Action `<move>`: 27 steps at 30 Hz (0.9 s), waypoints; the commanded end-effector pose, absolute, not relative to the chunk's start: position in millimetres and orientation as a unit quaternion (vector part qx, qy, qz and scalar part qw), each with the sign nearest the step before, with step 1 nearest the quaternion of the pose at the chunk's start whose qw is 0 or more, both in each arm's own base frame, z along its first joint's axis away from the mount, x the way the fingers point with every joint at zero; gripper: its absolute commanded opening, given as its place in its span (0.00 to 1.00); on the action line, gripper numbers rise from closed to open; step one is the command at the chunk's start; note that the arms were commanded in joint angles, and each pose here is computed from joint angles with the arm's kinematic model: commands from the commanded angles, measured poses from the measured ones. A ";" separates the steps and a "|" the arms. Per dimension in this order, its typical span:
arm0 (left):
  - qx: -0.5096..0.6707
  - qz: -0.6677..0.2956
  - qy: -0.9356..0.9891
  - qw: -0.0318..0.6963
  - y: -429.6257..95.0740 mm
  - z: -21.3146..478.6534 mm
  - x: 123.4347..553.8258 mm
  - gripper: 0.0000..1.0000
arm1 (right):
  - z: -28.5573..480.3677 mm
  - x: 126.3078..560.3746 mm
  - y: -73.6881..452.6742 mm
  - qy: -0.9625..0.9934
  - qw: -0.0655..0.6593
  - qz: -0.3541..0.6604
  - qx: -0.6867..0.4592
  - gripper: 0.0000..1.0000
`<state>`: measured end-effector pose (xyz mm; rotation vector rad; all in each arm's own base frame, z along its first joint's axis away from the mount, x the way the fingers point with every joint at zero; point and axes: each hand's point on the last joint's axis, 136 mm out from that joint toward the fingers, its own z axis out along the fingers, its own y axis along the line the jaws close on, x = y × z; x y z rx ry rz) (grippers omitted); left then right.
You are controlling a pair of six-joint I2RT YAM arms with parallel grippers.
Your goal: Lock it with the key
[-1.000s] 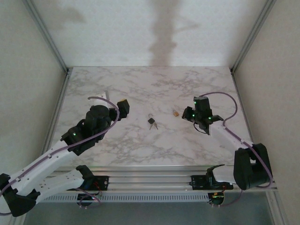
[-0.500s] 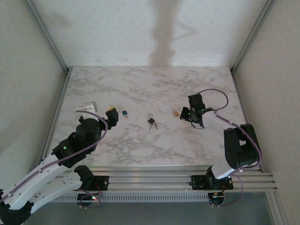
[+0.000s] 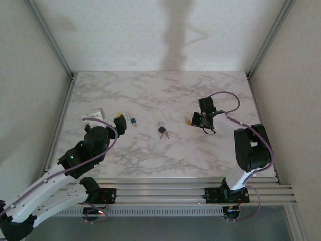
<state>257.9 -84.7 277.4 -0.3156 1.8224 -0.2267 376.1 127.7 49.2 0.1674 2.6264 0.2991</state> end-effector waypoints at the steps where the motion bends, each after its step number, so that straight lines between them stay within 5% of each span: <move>1: -0.147 -0.080 0.779 0.604 -75.2 280.8 257.0 0.99 | 53.4 386.0 128.4 0.960 0.252 0.109 0.056 0.00; 24: -0.142 -0.084 0.781 0.603 -76.6 278.2 256.3 1.00 | 25.7 380.7 137.5 0.965 0.223 0.124 0.057 0.00; 27: -0.142 -0.083 0.781 0.603 -76.7 278.1 256.4 1.00 | 23.1 379.6 137.1 0.966 0.220 0.124 0.059 0.06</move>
